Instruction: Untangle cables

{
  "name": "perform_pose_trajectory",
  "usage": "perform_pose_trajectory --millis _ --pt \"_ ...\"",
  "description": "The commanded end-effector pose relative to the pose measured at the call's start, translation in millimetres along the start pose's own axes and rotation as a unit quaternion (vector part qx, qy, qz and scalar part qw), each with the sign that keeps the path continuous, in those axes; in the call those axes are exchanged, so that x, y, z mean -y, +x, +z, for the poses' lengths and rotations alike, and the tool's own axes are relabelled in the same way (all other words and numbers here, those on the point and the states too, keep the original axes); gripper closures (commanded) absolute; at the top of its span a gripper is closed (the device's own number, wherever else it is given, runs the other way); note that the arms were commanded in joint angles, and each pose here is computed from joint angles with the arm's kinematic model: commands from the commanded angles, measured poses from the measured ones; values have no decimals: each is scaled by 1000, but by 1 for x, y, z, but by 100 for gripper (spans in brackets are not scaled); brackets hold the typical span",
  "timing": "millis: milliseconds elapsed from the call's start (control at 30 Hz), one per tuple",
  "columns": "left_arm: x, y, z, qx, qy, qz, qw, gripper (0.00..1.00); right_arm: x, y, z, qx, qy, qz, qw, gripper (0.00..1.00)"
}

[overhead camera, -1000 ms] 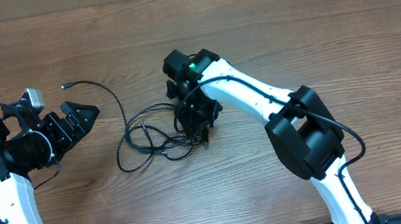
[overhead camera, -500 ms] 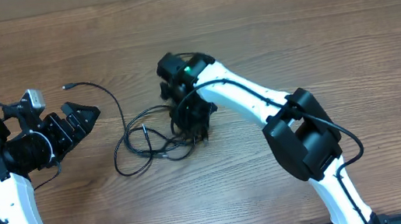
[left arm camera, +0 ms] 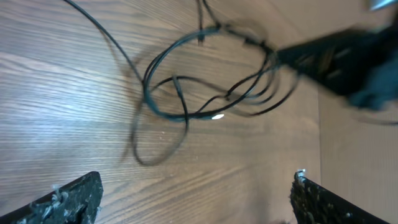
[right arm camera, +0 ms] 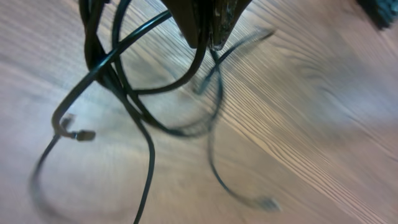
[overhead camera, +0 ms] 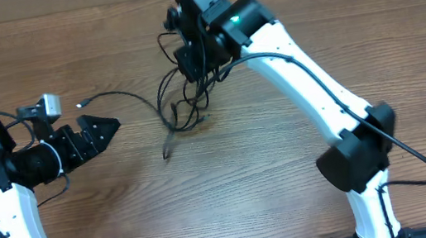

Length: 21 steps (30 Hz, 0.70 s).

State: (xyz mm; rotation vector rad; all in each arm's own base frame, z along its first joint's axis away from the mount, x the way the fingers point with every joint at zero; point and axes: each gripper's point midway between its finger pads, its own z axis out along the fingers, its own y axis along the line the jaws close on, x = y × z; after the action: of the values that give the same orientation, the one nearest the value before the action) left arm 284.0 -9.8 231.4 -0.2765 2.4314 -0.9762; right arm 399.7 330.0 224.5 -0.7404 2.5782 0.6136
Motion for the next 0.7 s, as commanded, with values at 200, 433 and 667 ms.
perform_pose_trajectory --millis 200,433,667 --pt "63 28 34 -70 83 166 980 5 -41 -32 -113 127 -24 -36 991 96" --pt "115 51 62 -97 140 291 941 5 -52 -22 -153 147 -29 -40 988 96" --pt "135 53 73 -86 155 343 922 6 -59 4 -172 120 -38 -34 991 96"
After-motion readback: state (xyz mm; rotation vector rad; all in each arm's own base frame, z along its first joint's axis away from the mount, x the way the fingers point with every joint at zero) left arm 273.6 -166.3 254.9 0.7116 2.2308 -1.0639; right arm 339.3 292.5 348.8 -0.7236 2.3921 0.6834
